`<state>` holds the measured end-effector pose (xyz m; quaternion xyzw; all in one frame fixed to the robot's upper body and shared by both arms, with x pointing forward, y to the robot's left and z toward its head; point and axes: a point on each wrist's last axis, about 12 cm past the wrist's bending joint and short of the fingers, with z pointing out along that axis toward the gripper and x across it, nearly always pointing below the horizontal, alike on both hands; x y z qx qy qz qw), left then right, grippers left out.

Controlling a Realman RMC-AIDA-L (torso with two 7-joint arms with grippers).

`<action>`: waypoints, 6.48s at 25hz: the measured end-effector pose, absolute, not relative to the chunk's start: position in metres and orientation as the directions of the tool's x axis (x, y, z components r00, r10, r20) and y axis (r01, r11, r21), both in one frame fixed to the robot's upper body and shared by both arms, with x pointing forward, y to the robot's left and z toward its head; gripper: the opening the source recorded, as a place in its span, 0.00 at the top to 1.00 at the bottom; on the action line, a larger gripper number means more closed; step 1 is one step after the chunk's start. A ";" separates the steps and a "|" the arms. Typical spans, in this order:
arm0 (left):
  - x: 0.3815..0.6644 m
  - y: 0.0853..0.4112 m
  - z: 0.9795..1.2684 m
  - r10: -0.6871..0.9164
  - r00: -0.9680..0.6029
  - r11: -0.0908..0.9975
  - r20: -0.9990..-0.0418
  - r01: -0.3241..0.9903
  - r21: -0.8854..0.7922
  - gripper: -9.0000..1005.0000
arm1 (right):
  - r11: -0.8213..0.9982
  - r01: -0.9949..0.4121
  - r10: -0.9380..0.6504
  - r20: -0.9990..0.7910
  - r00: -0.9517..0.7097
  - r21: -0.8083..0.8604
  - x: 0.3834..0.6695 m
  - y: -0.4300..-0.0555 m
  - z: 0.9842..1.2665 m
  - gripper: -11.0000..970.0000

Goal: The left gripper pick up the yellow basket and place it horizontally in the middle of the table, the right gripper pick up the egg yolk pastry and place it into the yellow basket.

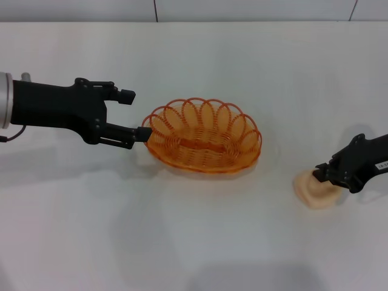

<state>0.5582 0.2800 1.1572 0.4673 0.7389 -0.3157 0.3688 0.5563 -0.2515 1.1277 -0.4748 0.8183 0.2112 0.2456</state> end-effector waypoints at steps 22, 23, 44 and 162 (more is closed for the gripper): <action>0.552 0.293 1.153 0.441 -0.297 0.391 -0.847 0.913 -0.117 0.12 | 0.394 -0.917 -0.655 -0.681 -0.327 0.061 0.553 -0.214 1.184 0.96; 0.552 0.293 1.153 0.441 -0.298 0.391 -0.847 0.913 -0.117 0.12 | 0.383 -0.922 -0.658 -0.686 -0.312 0.052 0.556 -0.207 1.186 0.96; 0.554 0.289 1.157 0.425 -0.271 0.377 -0.864 0.920 -0.103 0.12 | 0.328 -0.944 -0.645 -0.740 -0.194 -0.038 0.583 -0.129 1.171 0.95; 0.538 0.299 1.160 0.440 -0.178 0.278 -0.880 0.959 -0.055 0.12 | 0.370 -0.927 -0.440 -0.865 -0.240 0.069 0.529 -0.239 1.163 0.20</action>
